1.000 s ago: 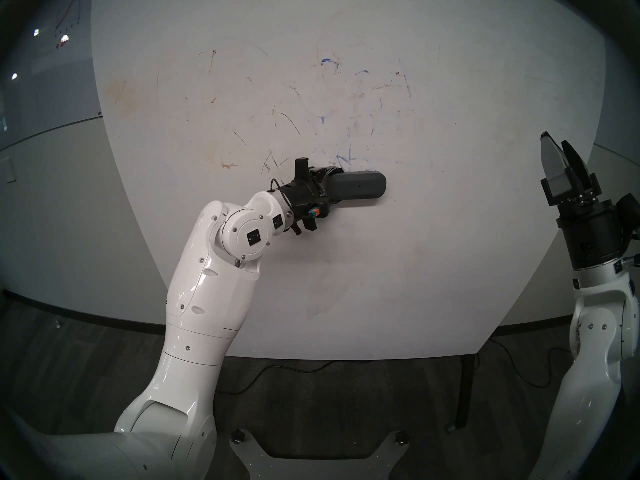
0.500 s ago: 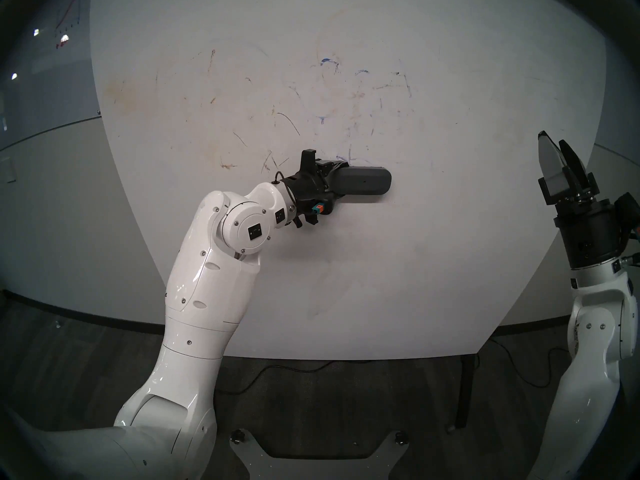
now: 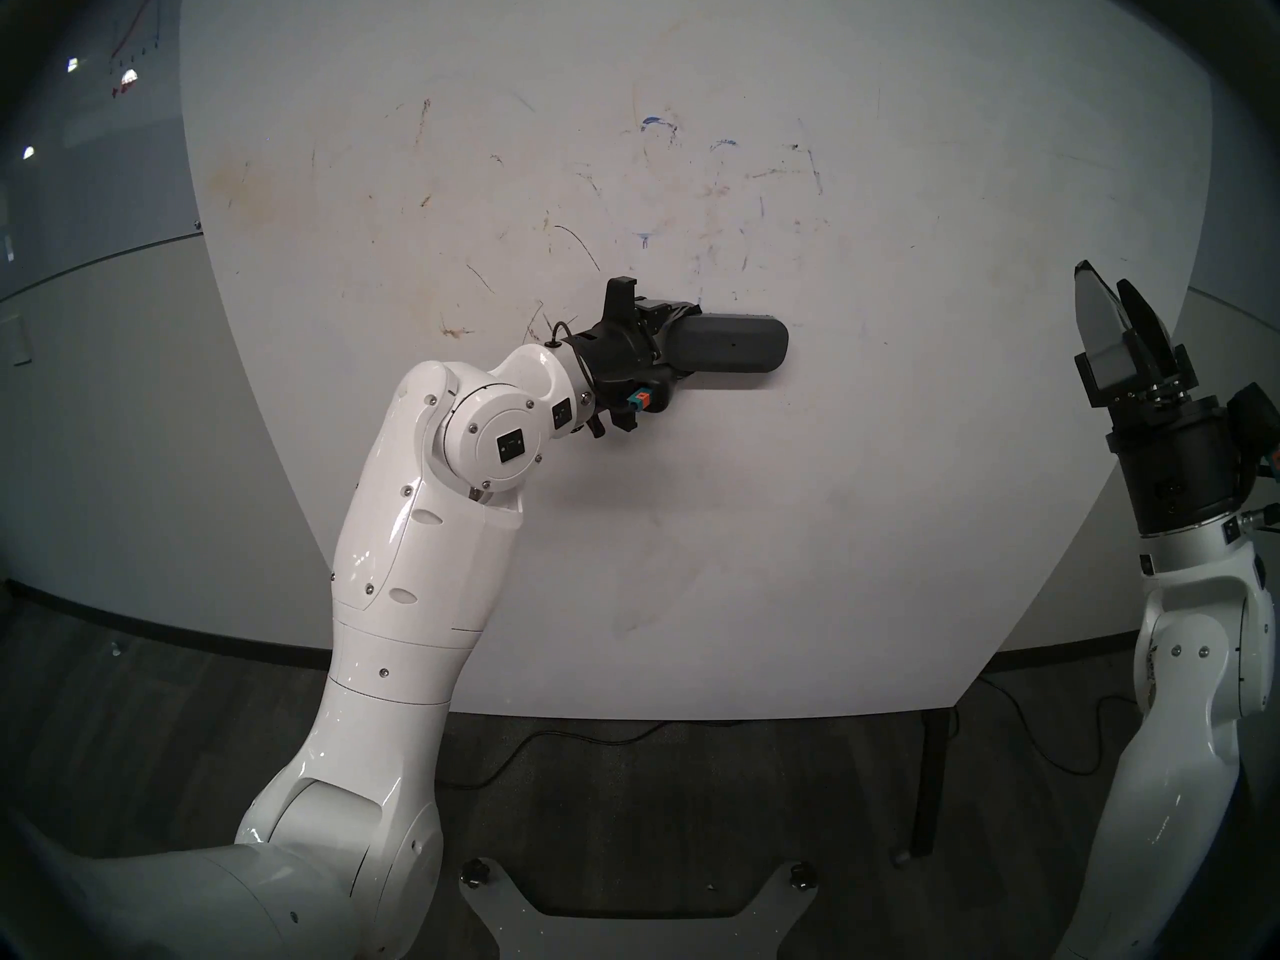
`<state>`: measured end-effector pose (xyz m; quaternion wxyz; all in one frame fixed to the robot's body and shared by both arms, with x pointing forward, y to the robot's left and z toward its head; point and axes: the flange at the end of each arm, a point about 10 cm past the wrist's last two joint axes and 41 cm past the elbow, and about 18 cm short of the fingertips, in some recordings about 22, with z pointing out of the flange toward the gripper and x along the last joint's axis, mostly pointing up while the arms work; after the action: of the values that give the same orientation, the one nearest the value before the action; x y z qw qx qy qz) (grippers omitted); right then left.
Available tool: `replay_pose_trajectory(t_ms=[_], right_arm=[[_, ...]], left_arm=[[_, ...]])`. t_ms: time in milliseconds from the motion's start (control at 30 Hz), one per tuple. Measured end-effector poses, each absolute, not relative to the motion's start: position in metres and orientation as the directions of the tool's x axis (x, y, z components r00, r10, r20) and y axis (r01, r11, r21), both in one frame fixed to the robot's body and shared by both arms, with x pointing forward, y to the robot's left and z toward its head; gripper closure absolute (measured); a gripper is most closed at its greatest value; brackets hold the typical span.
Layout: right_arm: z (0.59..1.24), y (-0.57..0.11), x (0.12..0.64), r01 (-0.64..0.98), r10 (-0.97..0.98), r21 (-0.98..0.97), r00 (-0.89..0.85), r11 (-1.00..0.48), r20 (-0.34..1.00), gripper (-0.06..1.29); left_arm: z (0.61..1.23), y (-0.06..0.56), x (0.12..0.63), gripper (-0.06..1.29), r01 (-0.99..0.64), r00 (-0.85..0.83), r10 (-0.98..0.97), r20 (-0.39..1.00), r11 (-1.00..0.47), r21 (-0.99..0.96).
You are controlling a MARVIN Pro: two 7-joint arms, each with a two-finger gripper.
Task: Erase all marks on the whiteboard with the eraser
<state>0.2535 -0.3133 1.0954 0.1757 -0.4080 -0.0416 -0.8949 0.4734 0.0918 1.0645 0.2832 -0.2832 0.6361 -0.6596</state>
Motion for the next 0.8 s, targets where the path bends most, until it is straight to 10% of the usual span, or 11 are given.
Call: replay_pose_trajectory(t_ms=[800], right_arm=[[1.096,-0.316,0.254,0.331,-0.27,-0.072,-0.607,-0.941,0.747,0.02]], left_arm=[[1.111,0.097,0.469,0.58,0.082,-0.663,-0.749,0.005,-0.078,-0.994]])
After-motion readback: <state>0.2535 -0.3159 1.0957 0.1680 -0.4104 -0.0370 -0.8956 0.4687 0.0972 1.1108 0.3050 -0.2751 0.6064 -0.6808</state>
